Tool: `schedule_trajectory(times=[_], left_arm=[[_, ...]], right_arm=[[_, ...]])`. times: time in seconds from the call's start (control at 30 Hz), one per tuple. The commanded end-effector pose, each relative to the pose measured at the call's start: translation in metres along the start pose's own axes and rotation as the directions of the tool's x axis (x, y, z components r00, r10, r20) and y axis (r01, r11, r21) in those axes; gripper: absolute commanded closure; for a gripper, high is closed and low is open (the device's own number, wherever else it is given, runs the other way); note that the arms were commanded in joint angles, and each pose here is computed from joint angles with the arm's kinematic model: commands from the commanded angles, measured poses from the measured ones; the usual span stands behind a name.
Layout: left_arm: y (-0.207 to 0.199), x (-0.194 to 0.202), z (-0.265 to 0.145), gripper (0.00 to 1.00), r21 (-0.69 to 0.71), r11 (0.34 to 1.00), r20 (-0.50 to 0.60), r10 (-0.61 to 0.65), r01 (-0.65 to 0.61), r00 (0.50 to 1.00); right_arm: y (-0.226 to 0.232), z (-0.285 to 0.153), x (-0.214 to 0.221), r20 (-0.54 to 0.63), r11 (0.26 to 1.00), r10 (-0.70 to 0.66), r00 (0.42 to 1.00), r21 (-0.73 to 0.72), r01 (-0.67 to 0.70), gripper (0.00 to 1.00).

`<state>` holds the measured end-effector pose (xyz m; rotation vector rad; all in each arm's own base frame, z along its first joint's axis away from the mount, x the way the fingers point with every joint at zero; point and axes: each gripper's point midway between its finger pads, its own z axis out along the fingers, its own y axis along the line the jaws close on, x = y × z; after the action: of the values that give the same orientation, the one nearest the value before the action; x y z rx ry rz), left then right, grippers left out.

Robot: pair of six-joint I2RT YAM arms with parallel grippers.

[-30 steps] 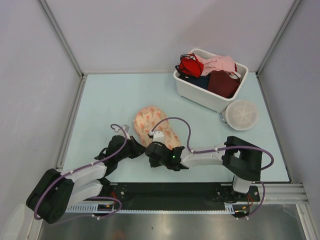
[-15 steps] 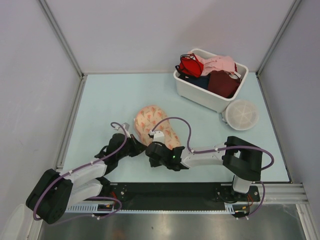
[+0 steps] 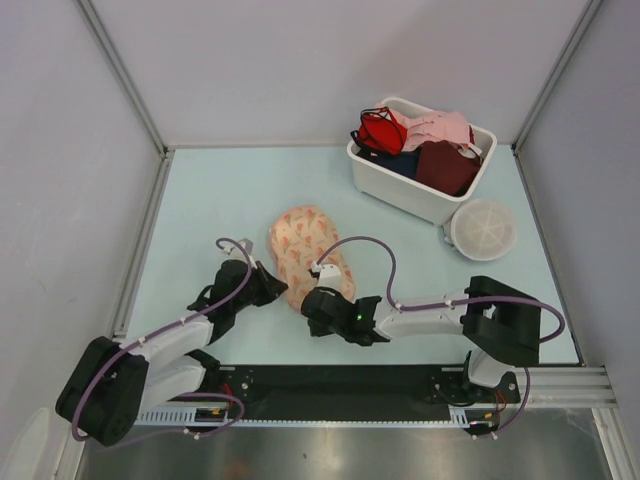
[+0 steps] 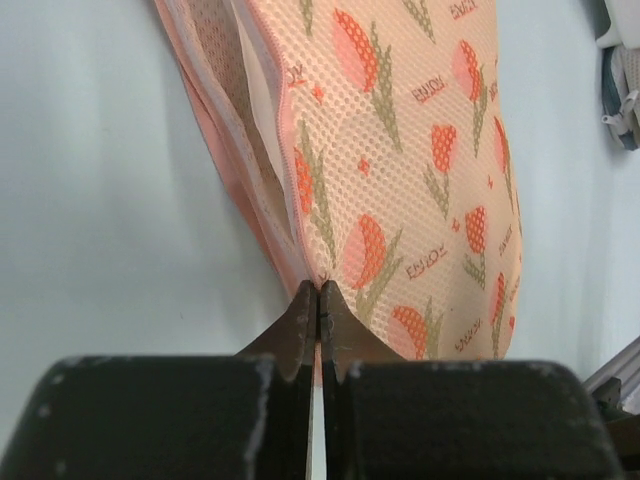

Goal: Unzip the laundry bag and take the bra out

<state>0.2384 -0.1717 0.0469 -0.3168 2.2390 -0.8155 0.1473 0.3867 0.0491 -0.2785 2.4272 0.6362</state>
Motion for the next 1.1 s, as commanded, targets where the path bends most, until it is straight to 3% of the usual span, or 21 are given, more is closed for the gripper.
schedule_trajectory(times=[0.0, 0.3, 0.33, 0.43, 0.47, 0.53, 0.87, 1.07], left_arm=[[-0.002, -0.038, 0.005, 1.0, -0.026, 0.999, 0.104, 0.044, -0.041, 0.994], [-0.013, -0.051, 0.008, 1.0, 0.008, 0.997, 0.107, 0.074, -0.075, 0.991], [-0.013, -0.05, 0.008, 0.96, 0.01, 0.997, 0.1, 0.078, -0.079, 0.992], [-0.015, -0.046, 0.005, 0.62, 0.024, 0.996, 0.082, 0.079, -0.082, 0.993], [-0.017, -0.046, 0.002, 0.44, 0.034, 0.996, 0.086, 0.077, -0.081, 0.993], [-0.012, -0.038, -0.002, 0.35, 0.031, 0.997, 0.071, 0.067, -0.069, 0.995], [0.012, 0.009, -0.021, 0.37, 0.035, 0.999, 0.003, 0.008, -0.009, 1.0], [0.01, 0.017, -0.027, 0.38, 0.056, 0.998, 0.003, -0.017, 0.017, 1.0]], right_arm=[[-0.006, -0.013, -0.003, 0.029, 0.999, 0.03, 0.999, 0.02, -0.031, 1.0], [-0.006, -0.014, -0.002, 0.028, 1.0, 0.023, 0.999, 0.021, -0.023, 1.0], [-0.004, -0.013, -0.003, 0.028, 1.0, 0.023, 0.999, 0.015, -0.023, 1.0], [0.002, -0.011, -0.003, 0.023, 1.0, 0.011, 1.0, 0.003, -0.011, 1.0], [0.005, -0.009, -0.004, 0.022, 1.0, 0.008, 1.0, -0.003, -0.008, 1.0], [0.012, -0.007, -0.004, 0.019, 1.0, -0.001, 1.0, -0.023, 0.002, 1.0], [0.045, 0.009, -0.009, 0.008, 0.995, -0.056, 0.998, -0.083, 0.056, 1.0], [0.063, 0.016, -0.014, 0.01, 0.99, -0.078, 0.997, -0.119, 0.079, 1.0]])
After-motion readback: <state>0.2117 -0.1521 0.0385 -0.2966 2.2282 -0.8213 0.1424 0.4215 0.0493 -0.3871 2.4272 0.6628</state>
